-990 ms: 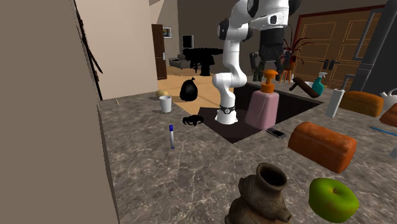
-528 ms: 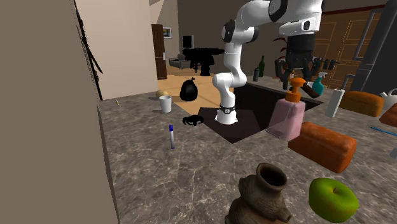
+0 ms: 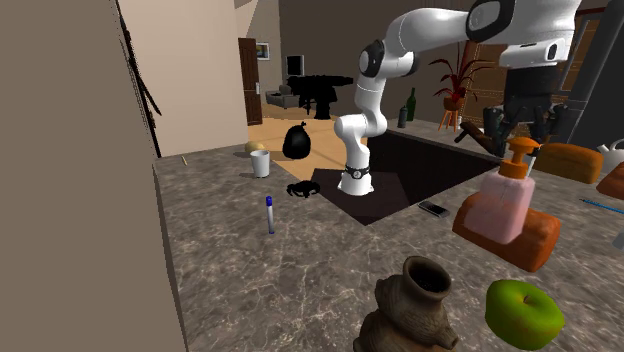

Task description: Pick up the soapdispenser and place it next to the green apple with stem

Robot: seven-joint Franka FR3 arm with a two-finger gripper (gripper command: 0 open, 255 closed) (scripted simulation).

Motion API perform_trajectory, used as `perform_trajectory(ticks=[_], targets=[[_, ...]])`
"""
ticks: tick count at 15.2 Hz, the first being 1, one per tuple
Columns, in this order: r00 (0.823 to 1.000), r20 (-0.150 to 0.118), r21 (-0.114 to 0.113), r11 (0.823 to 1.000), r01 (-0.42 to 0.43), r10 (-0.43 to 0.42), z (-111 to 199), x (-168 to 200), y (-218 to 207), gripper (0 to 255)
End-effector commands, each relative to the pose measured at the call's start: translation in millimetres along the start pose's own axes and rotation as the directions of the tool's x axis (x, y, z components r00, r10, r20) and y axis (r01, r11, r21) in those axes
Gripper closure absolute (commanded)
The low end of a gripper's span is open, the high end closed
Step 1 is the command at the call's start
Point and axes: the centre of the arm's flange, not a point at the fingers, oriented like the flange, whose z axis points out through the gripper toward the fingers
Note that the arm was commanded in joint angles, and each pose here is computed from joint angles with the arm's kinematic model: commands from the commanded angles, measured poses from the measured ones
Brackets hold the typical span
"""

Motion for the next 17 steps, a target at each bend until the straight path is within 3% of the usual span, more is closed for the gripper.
perform_trajectory(ticks=[1, 17], targets=[[1.0, -0.001, 0.001, 1.0, -0.001, 0.001, 11.7, 2.6, -8.8, 255], [1.0, -0.001, 0.001, 1.0, -0.001, 0.001, 95.6, -5.5, -2.2, 255]])
